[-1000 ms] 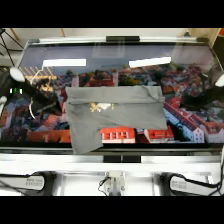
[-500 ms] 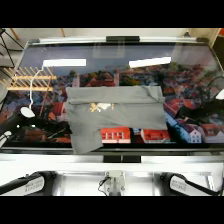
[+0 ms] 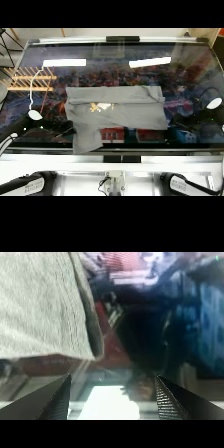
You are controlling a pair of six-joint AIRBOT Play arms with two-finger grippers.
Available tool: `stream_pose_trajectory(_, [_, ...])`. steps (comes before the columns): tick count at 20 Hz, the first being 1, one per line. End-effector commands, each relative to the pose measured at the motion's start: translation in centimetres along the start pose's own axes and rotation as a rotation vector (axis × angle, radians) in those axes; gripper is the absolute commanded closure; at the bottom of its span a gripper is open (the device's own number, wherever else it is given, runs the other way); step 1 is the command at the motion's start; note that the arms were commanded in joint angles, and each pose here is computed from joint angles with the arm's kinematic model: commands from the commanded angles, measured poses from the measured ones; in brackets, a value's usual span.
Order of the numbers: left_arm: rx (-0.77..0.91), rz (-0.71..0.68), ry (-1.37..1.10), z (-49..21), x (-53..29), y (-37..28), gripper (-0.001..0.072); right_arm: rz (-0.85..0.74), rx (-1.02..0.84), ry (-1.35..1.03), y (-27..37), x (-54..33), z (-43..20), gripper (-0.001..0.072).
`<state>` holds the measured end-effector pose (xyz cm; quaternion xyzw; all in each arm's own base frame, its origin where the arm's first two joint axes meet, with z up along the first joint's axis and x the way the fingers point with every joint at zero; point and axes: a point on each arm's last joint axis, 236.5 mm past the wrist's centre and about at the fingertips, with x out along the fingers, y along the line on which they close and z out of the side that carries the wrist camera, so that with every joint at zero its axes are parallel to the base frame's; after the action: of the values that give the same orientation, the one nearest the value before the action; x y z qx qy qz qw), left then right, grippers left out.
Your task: Fold the shirts.
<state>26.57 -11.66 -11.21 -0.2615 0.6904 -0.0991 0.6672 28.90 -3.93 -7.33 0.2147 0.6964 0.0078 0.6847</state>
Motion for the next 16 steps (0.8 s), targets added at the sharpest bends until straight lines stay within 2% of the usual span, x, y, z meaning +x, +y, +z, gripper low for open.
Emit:
stream_pose_trajectory(1, [-0.003, 0.004, -0.013, 0.2, 0.1, 0.0, 0.0674, 0.081, 0.061, -0.011, 1.2, 2.3, 0.4, 0.0071])
stream_pose_trajectory(2, [-0.003, 0.002, -0.009, 0.1, 0.1, -0.1, 0.0674, 0.107, 0.075, 0.001, 1.5, 3.1, 0.4, 0.0072])
stream_pose_trajectory(4, [0.000, 0.000, -0.002, -0.1, 0.0, -0.1, 0.0674, 0.164, 0.082, 0.009, 2.5, 4.0, 0.7, 0.0163])
stream_pose_trajectory(7, [0.002, -0.001, -0.004, -0.1, -0.1, -0.2, 0.0674, 0.177, 0.095, -0.017, 2.6, 4.4, 1.5, 0.0164])
stream_pose_trajectory(8, [0.002, -0.001, -0.004, -0.1, -0.1, -0.2, 0.0674, 0.177, 0.096, -0.022, 2.6, 4.4, 1.6, 0.0204])
stream_pose_trajectory(9, [0.002, 0.000, -0.005, 0.0, -0.1, -0.2, 0.0674, 0.180, 0.097, -0.022, 2.6, 4.4, 1.6, 0.0275])
stream_pose_trajectory(11, [0.022, 0.002, -0.014, 0.2, -0.1, -0.1, 0.0674, 0.172, 0.055, 0.009, 3.0, 4.9, 1.0, 0.0280])
stream_pose_trajectory(13, [0.024, 0.002, -0.031, 0.7, -0.2, -0.2, 0.0674, 0.144, -0.001, 0.044, 3.6, 5.5, 0.2, 0.0485])
stream_pose_trajectory(14, [0.032, -0.001, -0.040, 1.1, -0.4, -0.4, 0.0674, 0.145, -0.049, 0.045, 4.1, 5.6, 0.1, 0.0646])
stream_pose_trajectory(16, [0.111, -0.014, -0.059, 2.2, -1.6, -1.7, 0.0674, 0.146, -0.117, 0.017, 4.8, 4.8, 1.1, 0.0660])
